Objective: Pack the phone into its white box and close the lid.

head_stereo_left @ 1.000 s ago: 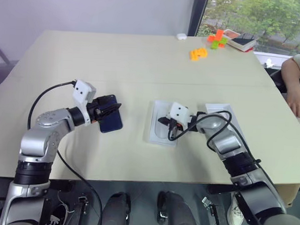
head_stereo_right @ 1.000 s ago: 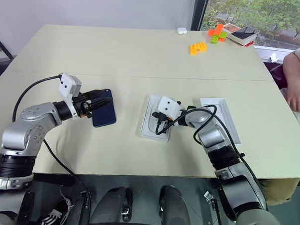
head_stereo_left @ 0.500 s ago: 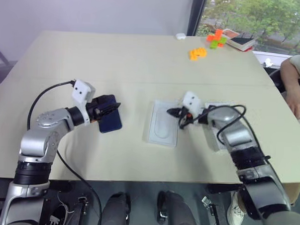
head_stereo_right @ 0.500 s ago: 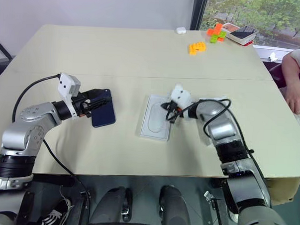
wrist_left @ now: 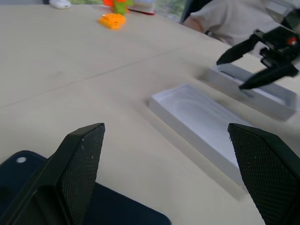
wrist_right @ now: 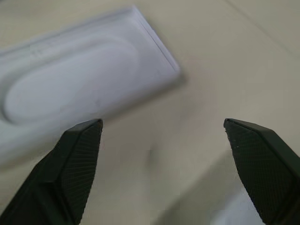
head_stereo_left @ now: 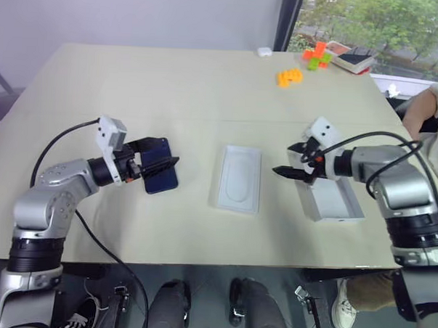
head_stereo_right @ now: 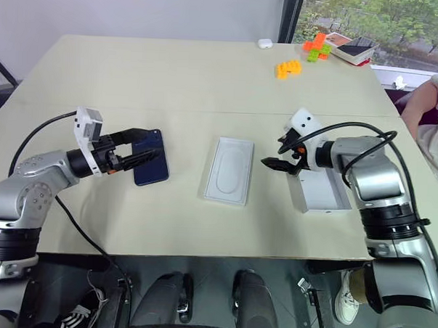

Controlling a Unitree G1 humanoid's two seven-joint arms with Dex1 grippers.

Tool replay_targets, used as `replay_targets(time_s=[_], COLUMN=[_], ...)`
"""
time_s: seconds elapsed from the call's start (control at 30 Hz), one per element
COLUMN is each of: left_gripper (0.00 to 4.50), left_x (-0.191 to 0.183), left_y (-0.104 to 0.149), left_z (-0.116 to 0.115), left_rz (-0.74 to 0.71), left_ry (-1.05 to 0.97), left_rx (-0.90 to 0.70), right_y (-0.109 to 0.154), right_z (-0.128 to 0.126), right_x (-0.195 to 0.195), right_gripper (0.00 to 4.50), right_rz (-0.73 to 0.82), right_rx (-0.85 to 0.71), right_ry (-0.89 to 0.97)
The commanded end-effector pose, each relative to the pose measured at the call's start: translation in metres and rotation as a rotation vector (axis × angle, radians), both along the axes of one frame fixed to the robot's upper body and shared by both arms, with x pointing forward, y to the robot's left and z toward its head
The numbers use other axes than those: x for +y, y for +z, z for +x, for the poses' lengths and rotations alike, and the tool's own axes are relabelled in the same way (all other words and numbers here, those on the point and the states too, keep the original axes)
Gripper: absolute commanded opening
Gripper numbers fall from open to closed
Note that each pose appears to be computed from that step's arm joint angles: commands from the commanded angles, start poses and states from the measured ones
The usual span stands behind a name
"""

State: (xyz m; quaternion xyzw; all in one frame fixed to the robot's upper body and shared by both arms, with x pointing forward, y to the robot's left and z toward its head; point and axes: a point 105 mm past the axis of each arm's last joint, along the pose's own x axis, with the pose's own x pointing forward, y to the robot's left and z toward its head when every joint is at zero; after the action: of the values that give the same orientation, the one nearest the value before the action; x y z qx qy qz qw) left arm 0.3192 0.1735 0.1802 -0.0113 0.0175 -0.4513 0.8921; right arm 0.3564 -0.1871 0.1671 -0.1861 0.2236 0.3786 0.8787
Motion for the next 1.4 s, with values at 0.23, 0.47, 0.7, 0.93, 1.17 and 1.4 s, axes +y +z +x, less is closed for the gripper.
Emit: replay_targets(time_s=[0.23,0.47,0.7,0.93,1.17,1.4], left_gripper=[4.50,4.50,4.50,4.50,4.50,4.50], left_x=[-0.003,-0.006,0.004,0.051,0.070,0.079], left_y=[0.016,0.017,0.017,0.004,-0.010,-0.036], left_z=[0.001,0.003,0.005,0.018,0.019,0.017], left_rz=[0.007,-0.004,-0.016,-0.036,-0.164,-0.233], left_ry=[-0.006,0.021,0.073,0.307,0.416,0.481], left_rx=[-0.094,-0.107,-0.066,0.095,0.302,0.535], right_y=[0.011,-0.004,0.050,0.063,0.024,0.015], right_z=[-0.007,-0.009,0.011,-0.001,0.011,0.022], right_x=[-0.016,-0.022,0.023,0.073,0.122,0.167], right_gripper=[4.47,4.47,4.47,4.47,1.54,0.05], right_rz=[-0.047,-0.112,0.085,0.286,0.191,0.166], right_rx=[0.133,0.127,-0.159,-0.246,-0.345,-0.394], right_ry=[-0.205,-0.260,-0.129,0.104,0.225,0.306])
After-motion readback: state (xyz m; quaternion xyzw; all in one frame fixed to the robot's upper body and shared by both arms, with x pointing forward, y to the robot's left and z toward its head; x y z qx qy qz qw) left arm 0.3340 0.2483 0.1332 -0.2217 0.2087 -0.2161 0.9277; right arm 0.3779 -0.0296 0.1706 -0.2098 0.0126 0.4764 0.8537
